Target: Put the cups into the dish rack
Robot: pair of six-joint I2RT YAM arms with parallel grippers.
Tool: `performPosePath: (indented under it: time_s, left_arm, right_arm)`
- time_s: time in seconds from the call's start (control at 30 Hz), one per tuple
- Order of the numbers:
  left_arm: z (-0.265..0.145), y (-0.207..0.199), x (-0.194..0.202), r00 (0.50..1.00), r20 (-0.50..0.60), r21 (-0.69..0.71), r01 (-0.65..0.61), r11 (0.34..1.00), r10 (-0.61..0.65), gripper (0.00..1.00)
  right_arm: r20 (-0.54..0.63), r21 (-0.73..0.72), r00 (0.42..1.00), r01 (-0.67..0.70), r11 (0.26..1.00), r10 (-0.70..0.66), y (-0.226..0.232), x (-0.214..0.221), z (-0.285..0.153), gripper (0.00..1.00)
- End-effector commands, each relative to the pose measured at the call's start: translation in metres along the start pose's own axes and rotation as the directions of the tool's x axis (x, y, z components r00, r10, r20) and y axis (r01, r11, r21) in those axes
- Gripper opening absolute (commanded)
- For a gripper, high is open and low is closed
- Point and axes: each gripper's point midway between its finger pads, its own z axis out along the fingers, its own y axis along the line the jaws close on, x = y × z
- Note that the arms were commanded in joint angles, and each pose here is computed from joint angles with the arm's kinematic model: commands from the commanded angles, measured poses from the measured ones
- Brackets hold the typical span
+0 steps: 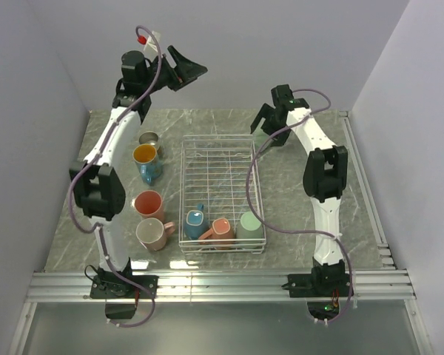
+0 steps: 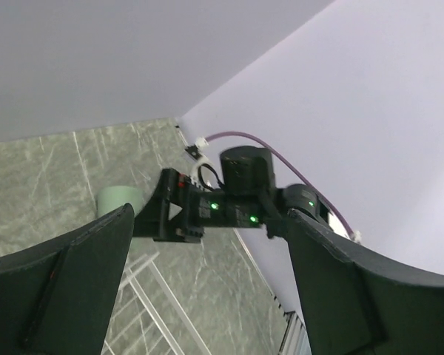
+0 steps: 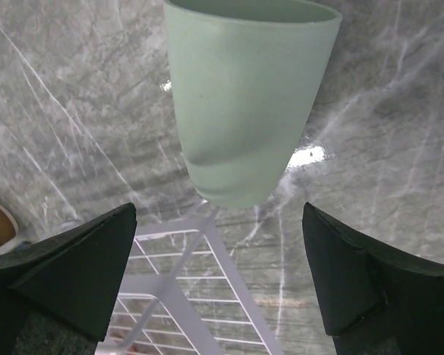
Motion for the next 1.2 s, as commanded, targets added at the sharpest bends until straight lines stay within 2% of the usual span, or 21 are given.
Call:
performPosePath:
  time_s: [0.0, 0.13, 0.4, 0.57, 0.77, 0.87, 0.9, 0.97, 1.0, 1.1, 1.17]
  left_arm:
    - [-0.021, -0.017, 0.011, 0.999, -0.024, -0.006, -0.049, 0.999, 0.049, 0.89]
    - [-0.044, -0.030, 0.023, 0.997, -0.035, -0.016, -0.067, 0.998, 0.067, 0.89]
    - [-0.074, -0.021, 0.058, 0.995, -0.088, -0.081, -0.058, 0.995, 0.050, 0.89]
    - [-0.090, -0.021, 0.072, 0.994, -0.103, -0.104, -0.056, 0.993, 0.045, 0.89]
    - [-0.100, -0.024, 0.086, 0.991, -0.125, -0.113, -0.058, 0.992, 0.044, 0.89]
    - [-0.101, -0.022, 0.092, 0.990, -0.133, -0.120, -0.057, 0.991, 0.041, 0.89]
    - [-0.101, -0.023, 0.093, 0.990, -0.136, -0.118, -0.060, 0.991, 0.044, 0.89]
    - [-0.103, -0.023, 0.095, 0.989, -0.142, -0.120, -0.062, 0.991, 0.045, 0.89]
    - [-0.103, -0.020, 0.097, 0.988, -0.148, -0.126, -0.059, 0.990, 0.040, 0.89]
    - [-0.102, -0.020, 0.097, 0.988, -0.150, -0.127, -0.061, 0.990, 0.041, 0.89]
    - [-0.101, -0.020, 0.095, 0.988, -0.147, -0.126, -0.065, 0.990, 0.046, 0.89]
  right_arm:
    - [0.077, 0.041, 0.996, -0.036, 0.999, 0.033, 0.000, -0.012, 0.014, 1.00]
    - [0.090, 0.089, 0.994, -0.066, 0.994, 0.058, -0.006, -0.013, 0.037, 1.00]
    - [0.135, 0.152, 0.989, -0.081, 0.985, 0.061, -0.017, -0.021, 0.065, 0.99]
    - [0.139, 0.158, 0.989, -0.066, 0.985, 0.044, -0.022, -0.021, 0.072, 0.91]
    - [0.151, 0.154, 0.988, -0.049, 0.987, 0.026, -0.030, -0.028, 0.074, 0.71]
    - [0.140, 0.147, 0.990, -0.028, 0.989, 0.007, -0.030, -0.026, 0.076, 0.47]
    - [0.138, 0.142, 0.990, -0.024, 0.990, 0.004, -0.030, -0.026, 0.076, 0.33]
    - [0.128, 0.142, 0.992, -0.014, 0.990, -0.004, -0.032, -0.023, 0.075, 0.26]
    - [0.133, 0.138, 0.991, -0.008, 0.990, -0.010, -0.031, -0.024, 0.074, 0.13]
    - [0.135, 0.142, 0.991, 0.005, 0.990, -0.024, -0.035, -0.021, 0.066, 0.00]
    - [0.142, 0.149, 0.989, 0.019, 0.989, -0.040, -0.036, -0.021, 0.055, 0.00]
